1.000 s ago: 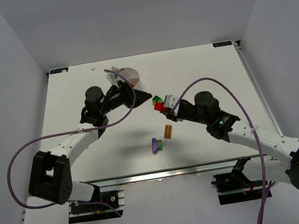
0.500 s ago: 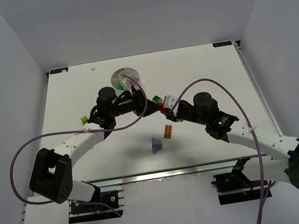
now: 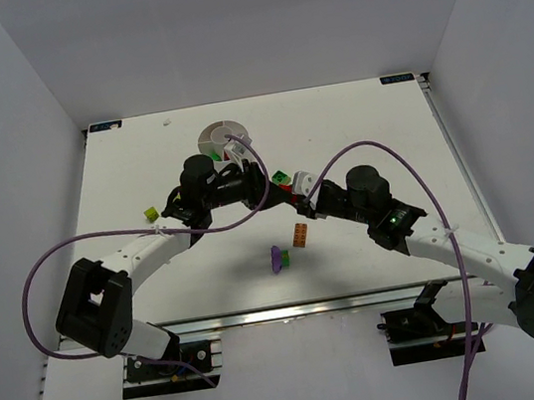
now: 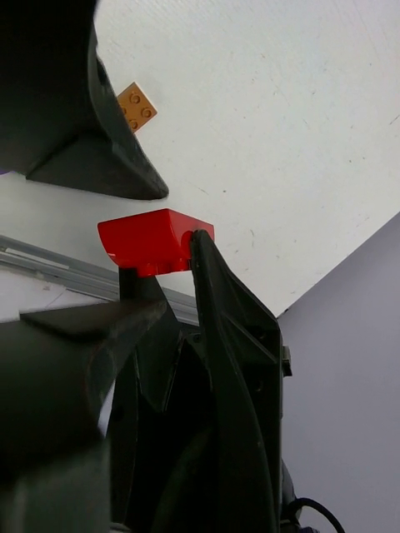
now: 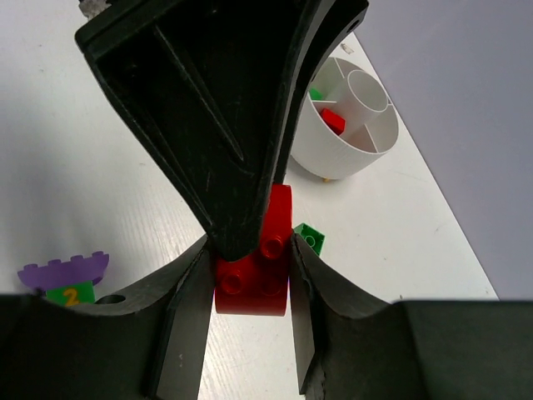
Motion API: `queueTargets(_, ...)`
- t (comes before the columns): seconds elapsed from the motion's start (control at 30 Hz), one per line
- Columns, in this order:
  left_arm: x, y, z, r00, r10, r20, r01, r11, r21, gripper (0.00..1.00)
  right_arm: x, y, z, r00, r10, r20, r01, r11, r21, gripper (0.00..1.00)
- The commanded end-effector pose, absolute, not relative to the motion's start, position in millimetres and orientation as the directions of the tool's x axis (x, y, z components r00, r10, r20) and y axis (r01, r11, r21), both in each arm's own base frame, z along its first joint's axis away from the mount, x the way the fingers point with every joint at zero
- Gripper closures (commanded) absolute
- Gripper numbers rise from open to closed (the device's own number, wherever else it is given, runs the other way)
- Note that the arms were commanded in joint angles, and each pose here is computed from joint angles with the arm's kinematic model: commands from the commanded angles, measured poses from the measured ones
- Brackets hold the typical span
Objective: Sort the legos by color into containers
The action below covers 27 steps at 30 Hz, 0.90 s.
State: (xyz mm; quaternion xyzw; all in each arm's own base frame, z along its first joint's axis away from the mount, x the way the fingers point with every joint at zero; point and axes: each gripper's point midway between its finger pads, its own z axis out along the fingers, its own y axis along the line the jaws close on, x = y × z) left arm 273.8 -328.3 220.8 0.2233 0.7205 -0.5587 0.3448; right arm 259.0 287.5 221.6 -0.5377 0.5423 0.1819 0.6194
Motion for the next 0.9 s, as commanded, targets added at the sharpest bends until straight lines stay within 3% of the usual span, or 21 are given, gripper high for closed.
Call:
queueTargets(0.0,273,-333,236,-0.633,-0.066,-0.771,0.740,0.239,-0.629,0.44,257,290,240,0.386,-0.301,-0.872,-0.797,0.367,-0.480,1.00)
queueTargets(0.1,271,-335,235,-0.646,-0.060,-0.761,0.734,0.225,-0.641,0.53,256,291,240,0.386,-0.299,-0.873,-0.799,0.365,-0.478,1.00)
queueTargets(0.13,271,-335,235,-0.646,-0.061,-0.761,0.734,0.221,-0.642,0.62,256,291,240,0.386,-0.299,-0.873,-0.799,0.365,-0.478,1.00)
queueTargets(0.23,271,-336,234,-0.653,-0.054,-0.755,0.730,0.219,-0.647,0.76,257,290,240,0.385,-0.300,-0.873,-0.798,0.368,-0.478,1.00)
queueTargets(0.33,271,-336,234,-0.650,-0.050,-0.758,0.733,0.223,-0.643,0.84,256,290,240,0.385,-0.300,-0.873,-0.798,0.368,-0.478,0.98)
queueTargets(0.43,273,-335,234,-0.643,-0.049,-0.764,0.737,0.233,-0.635,0.91,257,290,241,0.387,-0.303,-0.871,-0.793,0.372,-0.482,0.79)
queueTargets(0.47,274,-334,233,-0.639,-0.049,-0.768,0.738,0.242,-0.630,0.96,258,289,241,0.384,-0.307,-0.871,-0.791,0.376,-0.482,0.67)
queueTargets(0.6,288,-326,230,-0.580,-0.031,-0.814,0.765,0.322,-0.558,0.98,266,285,241,0.371,-0.332,-0.867,-0.775,0.404,-0.486,0.29)
queueTargets(0.67,303,-316,228,-0.568,-0.036,-0.822,0.741,0.411,-0.531,0.98,268,285,245,0.372,-0.335,-0.866,-0.769,0.411,-0.489,0.15)
queueTargets(0.7,311,-306,223,-0.555,-0.026,-0.832,0.733,0.458,-0.503,1.00,267,284,244,0.366,-0.341,-0.866,-0.770,0.411,-0.487,0.11)
queueTargets(0.87,364,-267,226,-0.493,-0.080,-0.866,0.628,0.656,-0.418,1.00,262,283,259,0.391,-0.319,-0.863,-0.766,0.408,-0.498,0.11)
